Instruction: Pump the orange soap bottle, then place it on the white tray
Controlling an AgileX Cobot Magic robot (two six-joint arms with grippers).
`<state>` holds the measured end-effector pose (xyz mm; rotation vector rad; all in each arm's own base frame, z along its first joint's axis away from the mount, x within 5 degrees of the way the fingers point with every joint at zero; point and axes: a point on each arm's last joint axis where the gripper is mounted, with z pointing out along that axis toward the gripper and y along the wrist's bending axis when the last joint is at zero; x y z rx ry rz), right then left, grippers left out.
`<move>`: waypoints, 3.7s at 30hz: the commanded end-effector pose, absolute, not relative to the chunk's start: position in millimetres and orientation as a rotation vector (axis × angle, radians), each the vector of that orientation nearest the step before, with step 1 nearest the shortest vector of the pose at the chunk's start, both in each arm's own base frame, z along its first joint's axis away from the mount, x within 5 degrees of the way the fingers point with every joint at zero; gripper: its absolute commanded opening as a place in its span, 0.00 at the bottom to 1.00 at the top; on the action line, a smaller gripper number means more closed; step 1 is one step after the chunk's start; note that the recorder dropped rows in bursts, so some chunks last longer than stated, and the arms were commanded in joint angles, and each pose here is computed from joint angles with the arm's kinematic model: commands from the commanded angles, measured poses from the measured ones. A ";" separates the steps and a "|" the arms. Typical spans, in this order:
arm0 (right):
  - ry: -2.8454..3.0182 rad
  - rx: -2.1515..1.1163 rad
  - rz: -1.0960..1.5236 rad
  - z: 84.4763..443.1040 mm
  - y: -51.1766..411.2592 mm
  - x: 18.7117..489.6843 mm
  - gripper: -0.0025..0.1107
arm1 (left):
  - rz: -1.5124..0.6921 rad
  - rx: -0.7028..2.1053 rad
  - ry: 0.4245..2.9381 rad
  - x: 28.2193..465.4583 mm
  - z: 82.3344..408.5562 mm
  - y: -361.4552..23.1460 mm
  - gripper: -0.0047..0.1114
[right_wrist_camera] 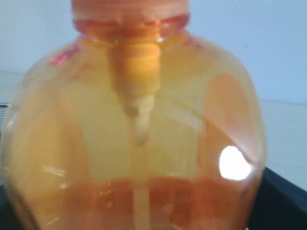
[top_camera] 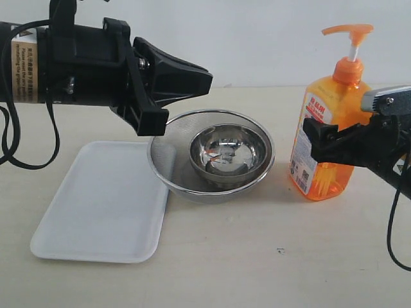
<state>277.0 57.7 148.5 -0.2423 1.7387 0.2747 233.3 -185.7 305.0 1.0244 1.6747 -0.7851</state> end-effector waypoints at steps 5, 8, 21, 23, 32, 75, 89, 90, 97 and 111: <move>1.831 -0.214 0.274 143.2 56.8 281.9 0.63 | -0.805 1.002 1.678 231.8 306.9 -184.7 0.08; 1.824 -0.207 0.281 143.9 56.9 282.1 0.63 | -0.808 0.999 1.681 231.8 306.9 -184.7 0.08; 1.804 -0.184 0.319 121.0 59.2 288.3 0.60 | -0.811 0.986 1.683 232.3 307.3 -184.7 0.08; 1.806 -0.208 0.299 121.1 59.3 289.9 0.50 | -0.807 0.983 1.685 232.6 307.2 -184.5 0.08; 1.792 -0.337 0.193 120.1 59.0 289.7 0.02 | -0.812 0.978 1.689 232.6 307.2 -184.5 0.08; 1.665 -0.621 -0.268 145.0 89.6 279.4 0.02 | -0.754 0.889 1.693 230.7 320.0 -176.2 0.08; 1.668 -0.691 -0.314 142.7 89.6 278.9 0.02 | -0.770 0.910 1.708 261.5 313.5 -194.6 0.08; 1.668 -0.691 -0.314 142.7 89.6 278.9 0.02 | -0.767 0.914 1.702 262.4 314.9 -195.1 0.08; 1.667 -0.700 -0.308 142.5 90.4 278.7 0.02 | -0.762 0.914 1.693 277.4 317.2 -203.1 0.08; 1.686 -0.721 -0.298 140.2 91.2 278.0 0.02 | -0.880 0.916 1.659 317.6 319.5 -232.6 0.08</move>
